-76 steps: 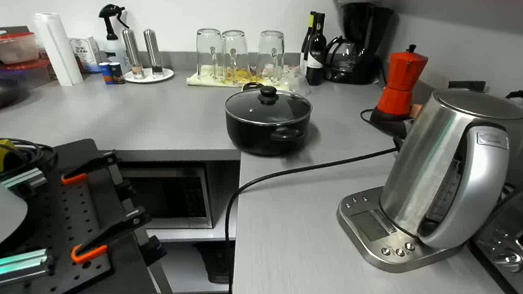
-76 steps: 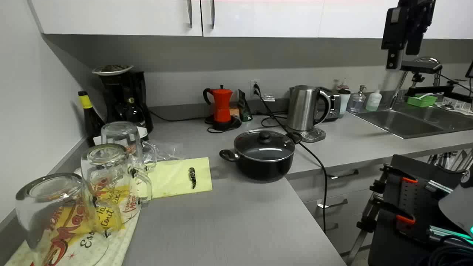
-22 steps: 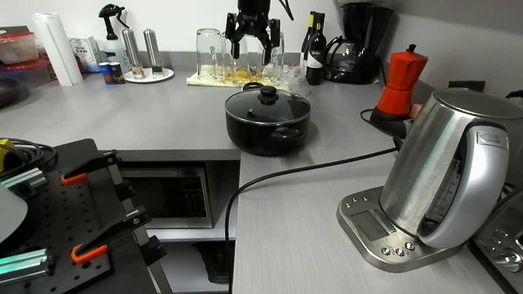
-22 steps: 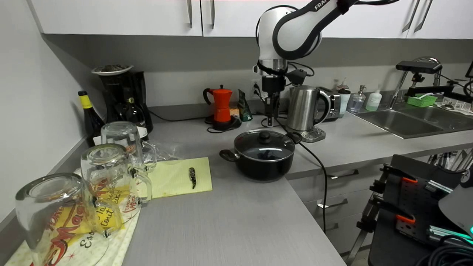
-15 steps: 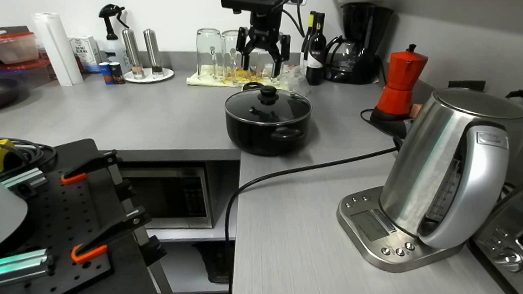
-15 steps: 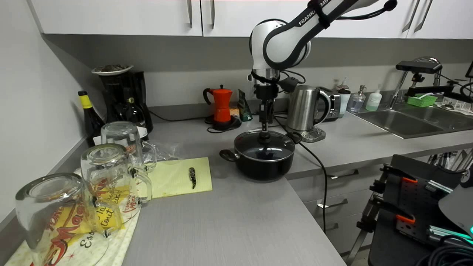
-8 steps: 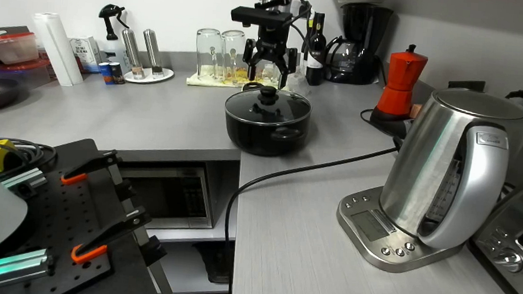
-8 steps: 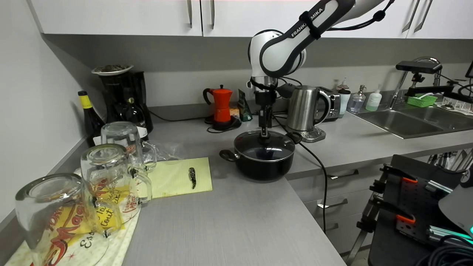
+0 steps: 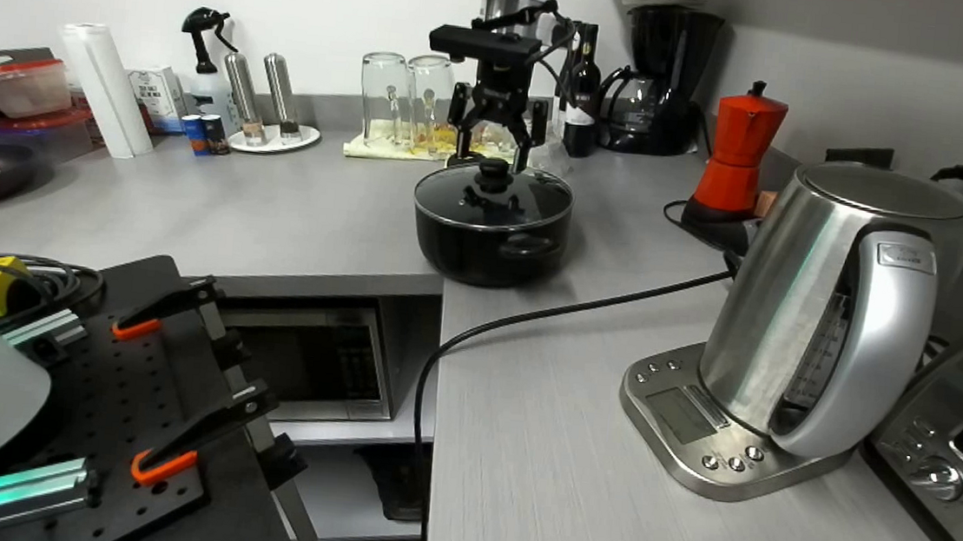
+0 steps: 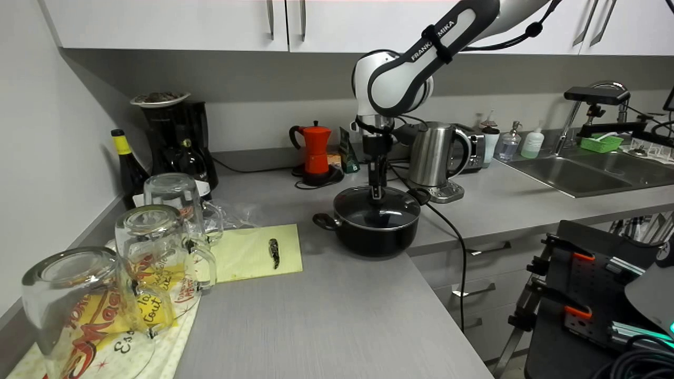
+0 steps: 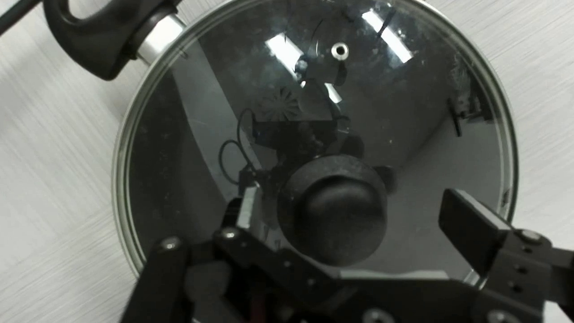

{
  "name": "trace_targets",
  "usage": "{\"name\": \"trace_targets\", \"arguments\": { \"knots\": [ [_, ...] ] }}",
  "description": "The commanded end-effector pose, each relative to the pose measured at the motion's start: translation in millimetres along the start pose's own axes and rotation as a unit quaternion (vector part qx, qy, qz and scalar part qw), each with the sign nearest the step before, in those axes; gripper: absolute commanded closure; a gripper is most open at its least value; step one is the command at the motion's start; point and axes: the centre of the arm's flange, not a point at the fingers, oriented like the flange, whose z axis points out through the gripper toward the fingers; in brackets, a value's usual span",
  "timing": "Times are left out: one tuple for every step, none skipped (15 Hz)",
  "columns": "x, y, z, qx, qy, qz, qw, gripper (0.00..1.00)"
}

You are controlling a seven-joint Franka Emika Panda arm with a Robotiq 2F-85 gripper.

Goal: Remove the lid from the pot

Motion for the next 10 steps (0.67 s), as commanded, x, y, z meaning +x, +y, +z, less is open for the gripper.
{"name": "trace_targets", "arguments": {
  "knots": [
    [7.5,4.7,-1.5,0.003,-0.003,-0.017,0.9998,0.25],
    [7.5,4.5,-1.6,0.002,-0.003,-0.019,0.9998,0.26],
    [7.5,4.4,-2.0,0.003,-0.002,-0.021,0.9998,0.33],
    [7.8,4.3,-2.5,0.003,-0.001,-0.023,0.9997,0.4],
    [8.0,4.1,-3.0,0.003,0.0,-0.024,0.9997,0.47],
    [8.2,3.9,-3.5,0.003,0.0,-0.025,0.9997,0.56],
    [8.4,3.6,-4.5,0.003,0.002,-0.026,0.9996,0.62],
    [8.0,3.8,-5.9,0.003,0.004,-0.027,0.9996,0.72],
    [6.4,2.0,-8.3,0.002,0.006,-0.029,0.9996,0.75],
    [3.9,-0.3,-11.3,0.001,0.007,-0.03,0.9995,0.75]
  ]
}}
